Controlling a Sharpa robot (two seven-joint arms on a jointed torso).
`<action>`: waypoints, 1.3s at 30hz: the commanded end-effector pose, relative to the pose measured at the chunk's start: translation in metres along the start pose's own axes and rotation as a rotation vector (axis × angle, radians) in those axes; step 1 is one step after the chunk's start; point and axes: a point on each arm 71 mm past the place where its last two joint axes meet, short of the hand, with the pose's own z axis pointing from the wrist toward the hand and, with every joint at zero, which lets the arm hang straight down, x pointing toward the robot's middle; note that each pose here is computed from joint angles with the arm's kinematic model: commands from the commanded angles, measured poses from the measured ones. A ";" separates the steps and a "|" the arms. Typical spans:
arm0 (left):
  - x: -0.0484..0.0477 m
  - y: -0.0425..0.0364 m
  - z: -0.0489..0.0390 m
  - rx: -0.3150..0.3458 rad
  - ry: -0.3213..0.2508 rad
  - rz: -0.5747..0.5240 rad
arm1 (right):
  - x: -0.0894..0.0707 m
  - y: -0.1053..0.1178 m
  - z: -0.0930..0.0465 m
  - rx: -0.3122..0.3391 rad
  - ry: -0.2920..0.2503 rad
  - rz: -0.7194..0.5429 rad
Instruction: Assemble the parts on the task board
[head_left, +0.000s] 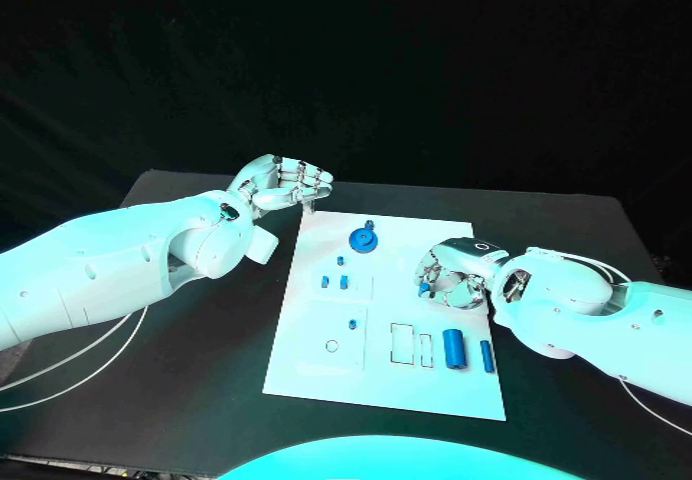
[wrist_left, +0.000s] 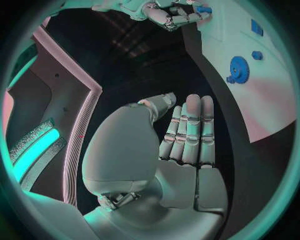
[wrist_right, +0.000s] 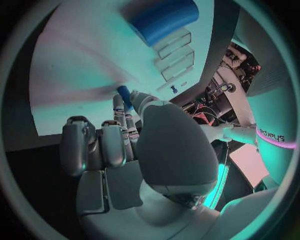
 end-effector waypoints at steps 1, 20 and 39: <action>0.0020 -0.0010 0.0002 0.002 0.016 -0.004 | 0.000 0.002 0.000 -0.003 -0.019 -0.010; 0.0008 0.0001 0.0011 -0.002 0.013 -0.002 | -0.004 0.003 -0.006 0.028 -0.051 0.077; 0.0010 0.0009 0.0026 -0.006 0.013 -0.002 | -0.029 0.032 -0.024 -0.062 -0.116 0.101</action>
